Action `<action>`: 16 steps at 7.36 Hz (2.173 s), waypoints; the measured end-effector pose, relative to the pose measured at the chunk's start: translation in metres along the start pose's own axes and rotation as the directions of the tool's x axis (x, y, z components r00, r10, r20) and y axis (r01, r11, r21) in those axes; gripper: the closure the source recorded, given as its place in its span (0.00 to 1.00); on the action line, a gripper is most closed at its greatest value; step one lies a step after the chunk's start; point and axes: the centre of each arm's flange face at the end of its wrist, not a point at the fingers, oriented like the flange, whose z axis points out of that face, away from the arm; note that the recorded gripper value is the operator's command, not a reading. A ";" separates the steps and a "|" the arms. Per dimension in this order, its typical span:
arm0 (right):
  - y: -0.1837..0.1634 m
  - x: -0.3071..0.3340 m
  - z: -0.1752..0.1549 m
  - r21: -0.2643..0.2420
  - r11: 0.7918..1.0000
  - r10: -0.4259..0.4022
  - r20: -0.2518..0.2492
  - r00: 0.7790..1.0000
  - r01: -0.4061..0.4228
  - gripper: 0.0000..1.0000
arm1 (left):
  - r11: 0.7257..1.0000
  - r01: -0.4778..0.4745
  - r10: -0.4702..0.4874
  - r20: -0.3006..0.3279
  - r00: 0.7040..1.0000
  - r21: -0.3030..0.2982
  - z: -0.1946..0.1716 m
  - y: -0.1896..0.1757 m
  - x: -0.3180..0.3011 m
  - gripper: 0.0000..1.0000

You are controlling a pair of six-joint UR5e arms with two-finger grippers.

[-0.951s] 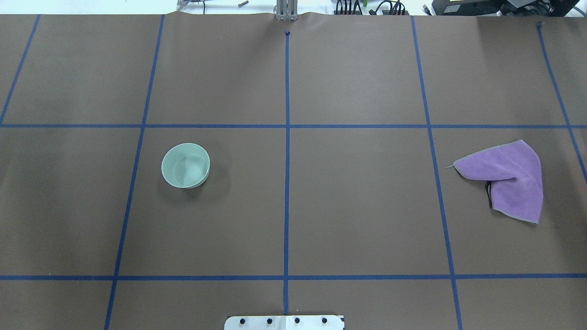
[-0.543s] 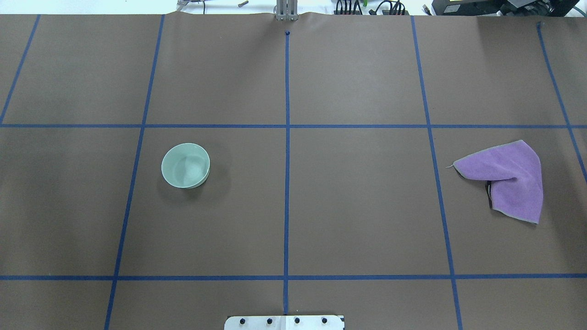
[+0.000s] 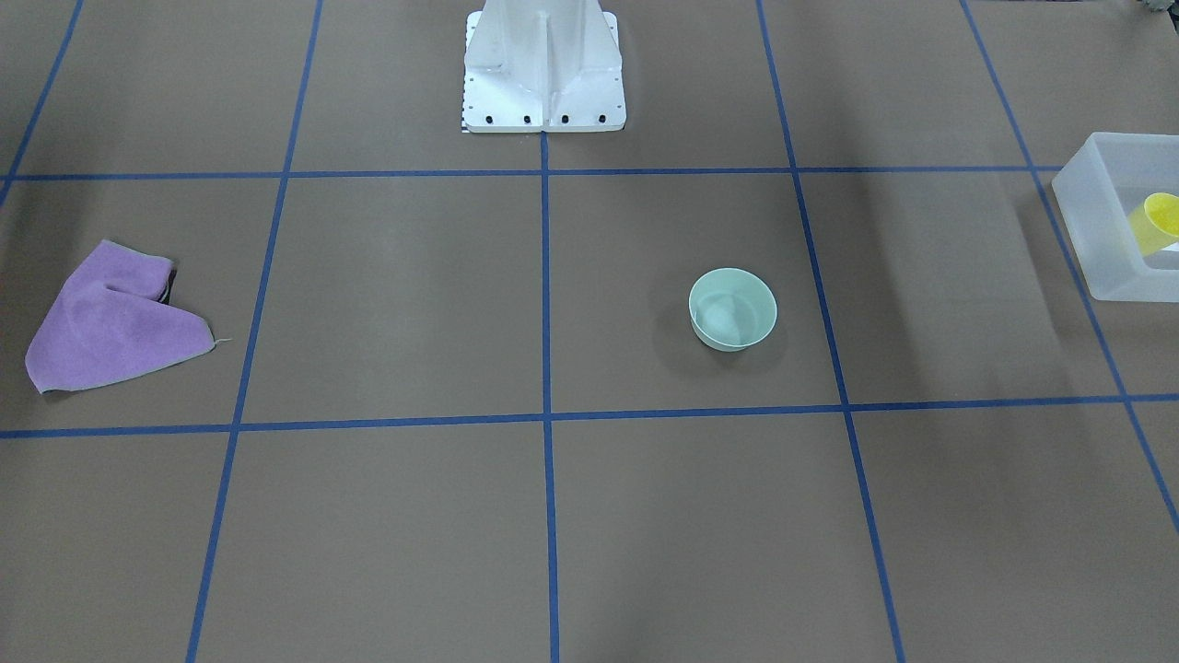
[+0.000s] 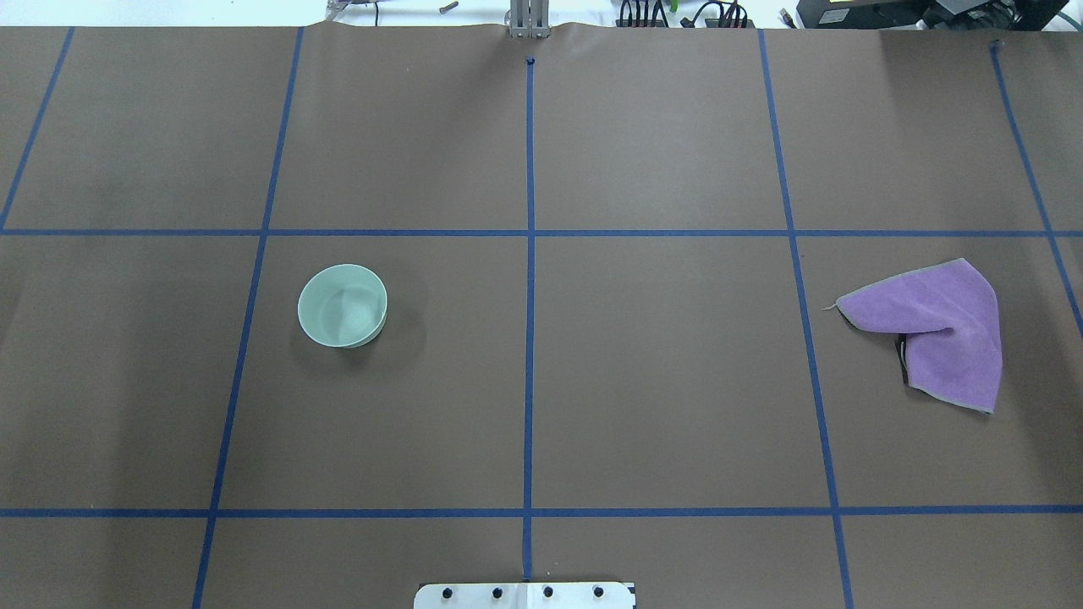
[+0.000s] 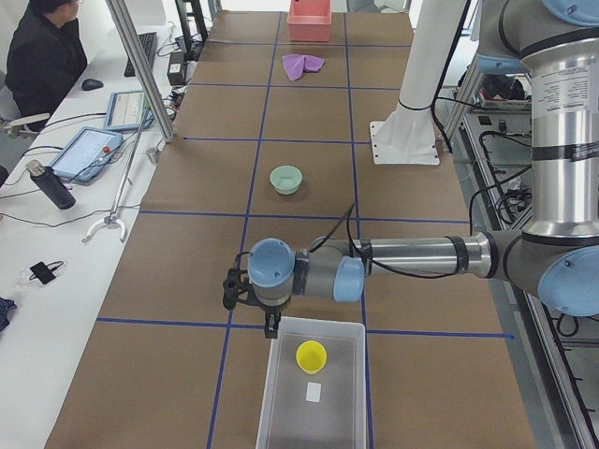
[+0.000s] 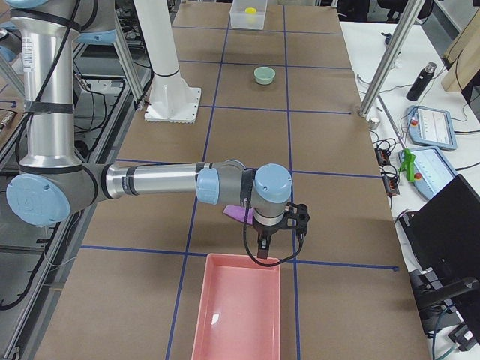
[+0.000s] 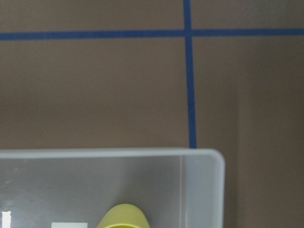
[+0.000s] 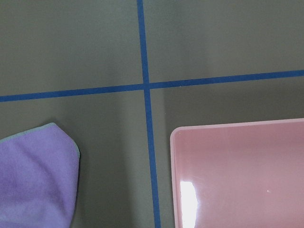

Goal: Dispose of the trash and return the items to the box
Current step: 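Reach the right gripper to the purple cloth and pinch its corner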

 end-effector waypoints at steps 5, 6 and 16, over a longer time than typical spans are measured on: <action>-0.005 -0.100 0.072 -0.127 0.989 -0.059 0.090 0.994 0.071 0.00 | 0.986 0.163 -0.162 -0.027 0.986 0.045 -0.057 -0.049 0.131 0.03; -0.004 -0.129 0.087 -0.127 0.991 -0.023 0.099 0.995 0.035 0.00 | 0.985 0.168 -0.167 -0.031 0.985 0.042 -0.054 -0.053 0.143 0.03; 0.001 -0.234 0.202 -0.160 0.984 -0.075 0.004 0.997 0.074 1.00 | 0.982 0.189 -0.187 -0.063 0.980 0.025 -0.019 -0.058 0.192 0.03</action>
